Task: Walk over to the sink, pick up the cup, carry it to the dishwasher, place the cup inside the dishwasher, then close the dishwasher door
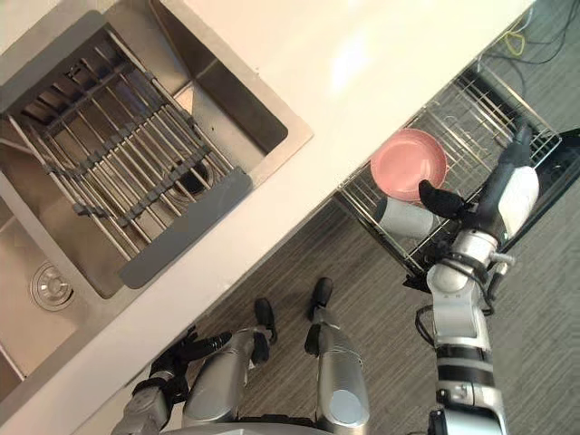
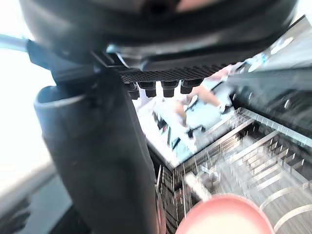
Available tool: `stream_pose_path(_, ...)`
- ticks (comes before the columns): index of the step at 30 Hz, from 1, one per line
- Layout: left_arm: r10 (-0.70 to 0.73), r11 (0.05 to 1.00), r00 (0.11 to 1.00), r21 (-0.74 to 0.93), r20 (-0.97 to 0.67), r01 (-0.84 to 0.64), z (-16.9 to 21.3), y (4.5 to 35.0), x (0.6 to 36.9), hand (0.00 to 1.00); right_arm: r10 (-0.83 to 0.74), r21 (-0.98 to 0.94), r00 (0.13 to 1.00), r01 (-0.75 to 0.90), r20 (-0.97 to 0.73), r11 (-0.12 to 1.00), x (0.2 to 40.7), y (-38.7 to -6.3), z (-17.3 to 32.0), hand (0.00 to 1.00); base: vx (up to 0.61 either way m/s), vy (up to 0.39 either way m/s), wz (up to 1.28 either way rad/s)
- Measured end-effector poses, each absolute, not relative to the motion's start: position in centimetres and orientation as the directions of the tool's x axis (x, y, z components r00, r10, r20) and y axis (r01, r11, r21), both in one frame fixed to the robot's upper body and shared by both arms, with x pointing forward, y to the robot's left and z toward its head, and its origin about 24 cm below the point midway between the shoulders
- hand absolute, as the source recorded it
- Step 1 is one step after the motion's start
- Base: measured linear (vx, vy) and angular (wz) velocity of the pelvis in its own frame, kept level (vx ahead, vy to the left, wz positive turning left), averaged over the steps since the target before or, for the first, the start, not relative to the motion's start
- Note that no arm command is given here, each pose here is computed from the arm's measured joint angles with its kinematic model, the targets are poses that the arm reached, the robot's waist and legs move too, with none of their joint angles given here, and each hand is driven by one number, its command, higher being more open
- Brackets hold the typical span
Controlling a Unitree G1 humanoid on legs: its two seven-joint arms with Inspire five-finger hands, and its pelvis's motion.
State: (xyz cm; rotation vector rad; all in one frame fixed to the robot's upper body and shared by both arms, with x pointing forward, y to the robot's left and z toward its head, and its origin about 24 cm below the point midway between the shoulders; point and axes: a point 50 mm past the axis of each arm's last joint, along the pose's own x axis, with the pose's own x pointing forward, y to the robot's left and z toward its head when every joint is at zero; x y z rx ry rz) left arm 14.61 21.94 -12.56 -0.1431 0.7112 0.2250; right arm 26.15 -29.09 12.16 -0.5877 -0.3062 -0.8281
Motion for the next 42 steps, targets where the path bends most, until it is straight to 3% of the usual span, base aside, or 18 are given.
stream_pose_path(9, 0.191, 0.960, 0.629, 0.011, -0.754, -0.278, -14.2, 22.8, 10.2, 1.00, -0.721, -0.280, 0.544, 0.839, 0.429, 0.467, 21.0, -30.7, 9.8, 1.00, 0.07, 0.047, -0.11)
stream_pose_path(15, 0.204, 0.944, 0.555, 0.011, -0.806, -0.331, -15.1, 22.3, 6.9, 1.00, -0.818, -0.184, 0.555, 0.829, 0.155, 0.528, 17.1, -30.1, 3.8, 1.00, 0.02, 0.036, -0.05)
stream_pose_path(21, 0.225, 0.928, 0.498, 0.028, -0.838, -0.372, -15.6, 21.7, 4.8, 1.00, -0.875, -0.118, 0.452, 0.872, -0.175, 0.474, 11.7, -28.1, -2.9, 1.00, -0.03, -0.024, -0.04)
stream_pose_path(25, 0.248, 0.911, 0.466, 0.041, -0.849, -0.410, -15.8, 21.7, 3.8, 1.00, -0.862, -0.061, 0.422, 0.888, -0.280, 0.455, 9.9, -28.3, -5.0, 1.00, 0.02, -0.090, 0.11)
stream_pose_path(32, 0.237, 0.918, 0.468, 0.038, -0.851, -0.395, -15.8, 21.5, 3.9, 1.00, -0.806, 0.146, 0.532, 0.847, -0.261, 0.511, 10.7, -28.3, -4.9, 1.00, 0.01, -0.022, 0.07)
stream_pose_path(42, 0.210, 0.934, 0.501, 0.020, -0.840, -0.357, -15.7, 21.5, 5.0, 1.00, -0.752, 0.280, 0.581, 0.812, -0.312, 0.511, 12.1, -29.8, -6.2, 1.00, -0.01, -0.004, 0.02)
